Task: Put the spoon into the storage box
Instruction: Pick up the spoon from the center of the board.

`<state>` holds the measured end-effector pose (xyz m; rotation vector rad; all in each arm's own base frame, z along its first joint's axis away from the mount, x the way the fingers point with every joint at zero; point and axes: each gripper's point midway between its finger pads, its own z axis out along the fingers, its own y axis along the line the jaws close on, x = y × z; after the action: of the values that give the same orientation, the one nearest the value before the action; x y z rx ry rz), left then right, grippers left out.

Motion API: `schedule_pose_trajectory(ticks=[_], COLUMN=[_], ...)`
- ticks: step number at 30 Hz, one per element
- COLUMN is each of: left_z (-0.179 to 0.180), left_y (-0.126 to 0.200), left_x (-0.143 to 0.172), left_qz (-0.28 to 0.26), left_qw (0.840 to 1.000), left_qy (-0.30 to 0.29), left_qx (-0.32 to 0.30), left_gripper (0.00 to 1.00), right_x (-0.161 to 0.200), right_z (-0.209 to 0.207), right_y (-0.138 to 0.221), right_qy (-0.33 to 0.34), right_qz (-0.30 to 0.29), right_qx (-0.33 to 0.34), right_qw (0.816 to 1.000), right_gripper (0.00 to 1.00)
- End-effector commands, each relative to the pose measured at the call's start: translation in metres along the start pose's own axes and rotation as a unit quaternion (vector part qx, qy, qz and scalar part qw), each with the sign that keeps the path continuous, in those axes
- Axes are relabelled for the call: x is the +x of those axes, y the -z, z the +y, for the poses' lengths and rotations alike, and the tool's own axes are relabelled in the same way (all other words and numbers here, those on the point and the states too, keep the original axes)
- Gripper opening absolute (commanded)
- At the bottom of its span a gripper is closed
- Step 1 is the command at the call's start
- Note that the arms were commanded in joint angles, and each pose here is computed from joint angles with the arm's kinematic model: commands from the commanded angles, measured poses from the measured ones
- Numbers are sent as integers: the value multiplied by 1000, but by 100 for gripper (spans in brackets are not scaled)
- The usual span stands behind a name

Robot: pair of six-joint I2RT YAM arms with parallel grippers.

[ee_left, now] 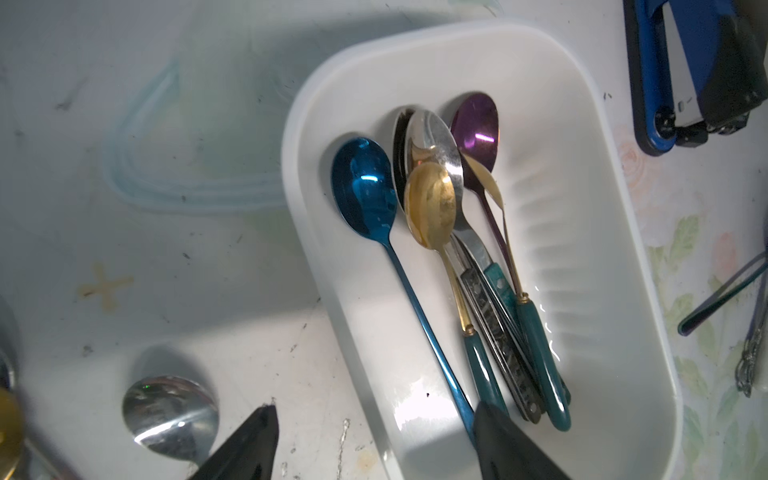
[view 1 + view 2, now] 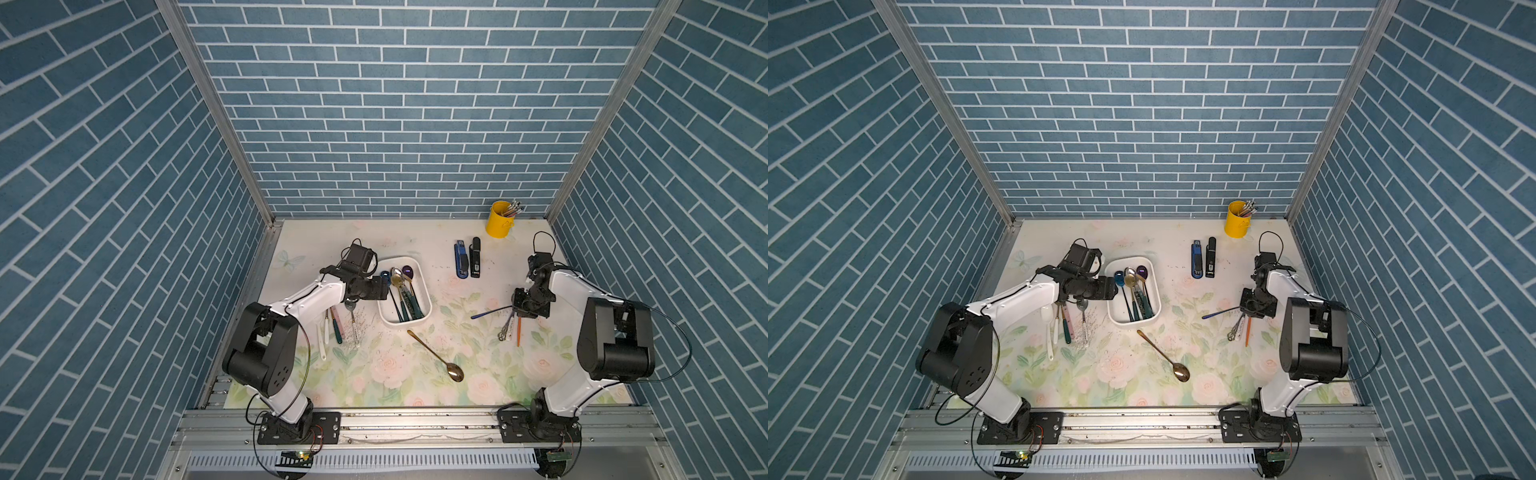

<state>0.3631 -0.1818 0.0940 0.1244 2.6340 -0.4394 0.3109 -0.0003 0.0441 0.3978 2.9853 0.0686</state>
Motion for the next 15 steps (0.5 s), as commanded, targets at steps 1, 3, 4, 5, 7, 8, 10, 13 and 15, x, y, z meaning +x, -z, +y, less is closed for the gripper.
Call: schedule_pose_trajectory(ticks=[1,3,4,5,7,8,10,13,15], left_z=[4,7,8,9,13,18,29,47,58], left_y=[10,12,12,14,15,14,13,11,11], left_x=[-12,-10,-10,-9,-7,-4,2,14,20], left_qz=[-17,-17,-18,-20,-21,-20,-16,-9,-7], left_qw=[1000,1000,1000,1000,999,999,998,996,994], left_qy=[13,15,18,20,31,40,59,91,113], left_qx=[3,3,3,3,8,9,7,-1,-4], left_gripper=[80,80,80,80,80,80,80,80,80], right_x=[4,6,6,5,3,3,3,6,10], right_z=[1,4,7,11,24,33,51,81,110], right_y=[16,19,21,24,32,36,45,53,59], right_qy=[-2,4,7,11,23,35,58,83,98], right_qz=[-1,-1,-4,-8,-16,-19,-24,-27,-29], right_qx=[12,15,16,14,8,3,-3,-16,-46], right_qw=[1000,1000,1000,1000,1000,999,998,996,994], right_gripper=[5,4,4,4,4,4,4,4,4])
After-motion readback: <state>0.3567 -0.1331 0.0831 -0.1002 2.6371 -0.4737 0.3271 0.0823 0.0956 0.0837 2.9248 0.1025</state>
